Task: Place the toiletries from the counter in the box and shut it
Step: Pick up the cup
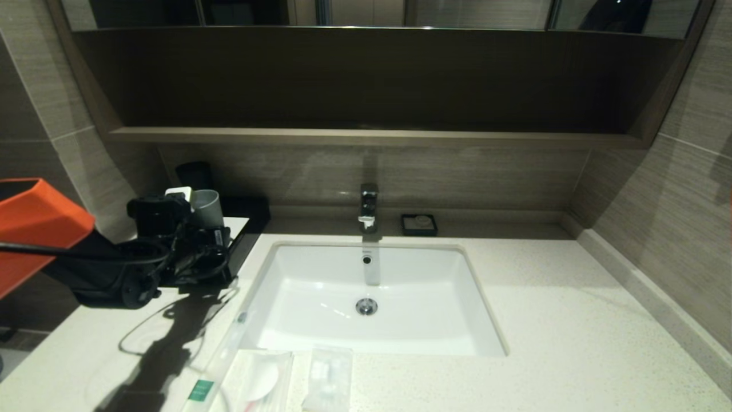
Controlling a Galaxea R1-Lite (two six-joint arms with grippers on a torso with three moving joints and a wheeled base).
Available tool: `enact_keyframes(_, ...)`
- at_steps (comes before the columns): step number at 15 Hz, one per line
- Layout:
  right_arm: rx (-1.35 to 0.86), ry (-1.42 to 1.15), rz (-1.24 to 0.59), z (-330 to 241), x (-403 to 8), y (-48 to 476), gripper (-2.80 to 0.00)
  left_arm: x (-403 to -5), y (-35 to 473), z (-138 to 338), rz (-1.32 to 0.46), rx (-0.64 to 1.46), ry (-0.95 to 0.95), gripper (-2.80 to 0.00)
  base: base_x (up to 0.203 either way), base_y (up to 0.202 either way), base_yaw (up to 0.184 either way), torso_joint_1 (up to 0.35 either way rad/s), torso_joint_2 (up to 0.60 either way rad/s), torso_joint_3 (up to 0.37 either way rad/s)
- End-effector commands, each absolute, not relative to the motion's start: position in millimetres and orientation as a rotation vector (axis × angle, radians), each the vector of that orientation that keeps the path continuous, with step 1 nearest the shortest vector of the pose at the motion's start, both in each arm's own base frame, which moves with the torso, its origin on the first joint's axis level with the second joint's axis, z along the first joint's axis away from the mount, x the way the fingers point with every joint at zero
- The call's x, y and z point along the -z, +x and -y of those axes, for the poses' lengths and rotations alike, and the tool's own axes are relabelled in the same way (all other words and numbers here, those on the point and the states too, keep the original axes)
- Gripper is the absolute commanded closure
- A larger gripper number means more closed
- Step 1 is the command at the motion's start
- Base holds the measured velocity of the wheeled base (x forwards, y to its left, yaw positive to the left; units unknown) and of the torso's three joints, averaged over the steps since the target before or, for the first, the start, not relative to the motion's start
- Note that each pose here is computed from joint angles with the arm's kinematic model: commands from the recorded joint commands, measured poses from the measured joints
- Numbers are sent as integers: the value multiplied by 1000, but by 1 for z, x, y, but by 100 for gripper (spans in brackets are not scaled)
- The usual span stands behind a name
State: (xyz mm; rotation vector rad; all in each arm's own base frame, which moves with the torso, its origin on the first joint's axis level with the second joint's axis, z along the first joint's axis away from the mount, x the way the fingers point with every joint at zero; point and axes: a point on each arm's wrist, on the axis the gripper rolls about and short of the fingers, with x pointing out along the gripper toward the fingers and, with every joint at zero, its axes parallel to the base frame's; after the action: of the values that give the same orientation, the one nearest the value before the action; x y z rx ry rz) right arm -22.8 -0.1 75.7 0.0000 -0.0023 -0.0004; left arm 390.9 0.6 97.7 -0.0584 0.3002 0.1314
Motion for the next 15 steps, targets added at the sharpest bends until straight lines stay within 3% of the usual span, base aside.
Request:
enact_keyframes(1,0,0,5,0,-75,-23,0,-99,391,-2,-278,-139,-61,0,0,0,0,0,0,0)
enact_keyframes(15,0,0,4,0,-75,-23,0,-118,428,-19,-195,-178,-73,0,0,0,0,0,0,0)
